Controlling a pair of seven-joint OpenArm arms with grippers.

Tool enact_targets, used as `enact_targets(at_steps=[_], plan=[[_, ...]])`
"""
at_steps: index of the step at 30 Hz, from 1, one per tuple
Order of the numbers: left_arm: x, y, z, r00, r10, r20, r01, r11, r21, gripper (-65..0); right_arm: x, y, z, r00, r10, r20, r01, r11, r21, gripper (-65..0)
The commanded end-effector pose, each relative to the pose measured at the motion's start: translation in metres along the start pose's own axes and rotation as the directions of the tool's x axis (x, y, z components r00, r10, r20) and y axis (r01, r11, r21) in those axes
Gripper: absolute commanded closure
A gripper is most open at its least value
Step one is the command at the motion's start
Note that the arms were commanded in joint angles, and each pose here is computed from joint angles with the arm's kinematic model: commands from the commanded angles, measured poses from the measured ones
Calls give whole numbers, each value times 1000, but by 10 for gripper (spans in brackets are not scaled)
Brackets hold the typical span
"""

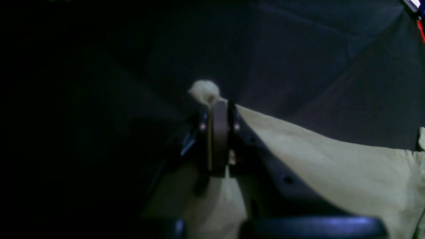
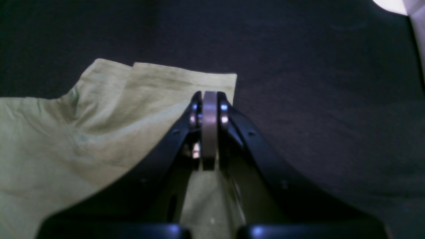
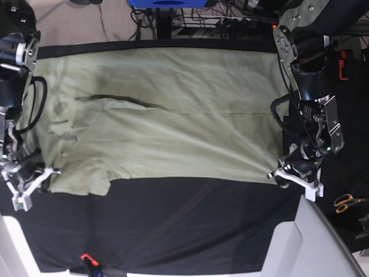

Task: Fold the T-shirt properly
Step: 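Grasp the green shirt's hem corners with both grippers and lift them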

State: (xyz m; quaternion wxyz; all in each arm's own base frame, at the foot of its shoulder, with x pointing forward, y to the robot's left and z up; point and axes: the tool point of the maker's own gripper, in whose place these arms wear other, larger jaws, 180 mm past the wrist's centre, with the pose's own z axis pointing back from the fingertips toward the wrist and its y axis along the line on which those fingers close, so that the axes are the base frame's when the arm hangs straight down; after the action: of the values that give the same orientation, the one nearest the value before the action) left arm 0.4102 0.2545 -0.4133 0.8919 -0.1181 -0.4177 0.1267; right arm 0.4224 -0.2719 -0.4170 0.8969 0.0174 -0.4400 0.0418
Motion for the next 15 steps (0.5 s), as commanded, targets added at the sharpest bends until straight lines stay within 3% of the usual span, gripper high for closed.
enact_targets(at_steps=[1, 15], plan=[[28, -3, 5, 998, -13, 65, 13, 1000, -10, 0, 20, -13, 2, 999, 4, 52, -2, 1000, -22, -2], [0, 10, 34, 995, -87, 52, 85, 996, 32, 0, -2, -45, 12, 1000, 19, 12, -18, 998, -68, -2]])
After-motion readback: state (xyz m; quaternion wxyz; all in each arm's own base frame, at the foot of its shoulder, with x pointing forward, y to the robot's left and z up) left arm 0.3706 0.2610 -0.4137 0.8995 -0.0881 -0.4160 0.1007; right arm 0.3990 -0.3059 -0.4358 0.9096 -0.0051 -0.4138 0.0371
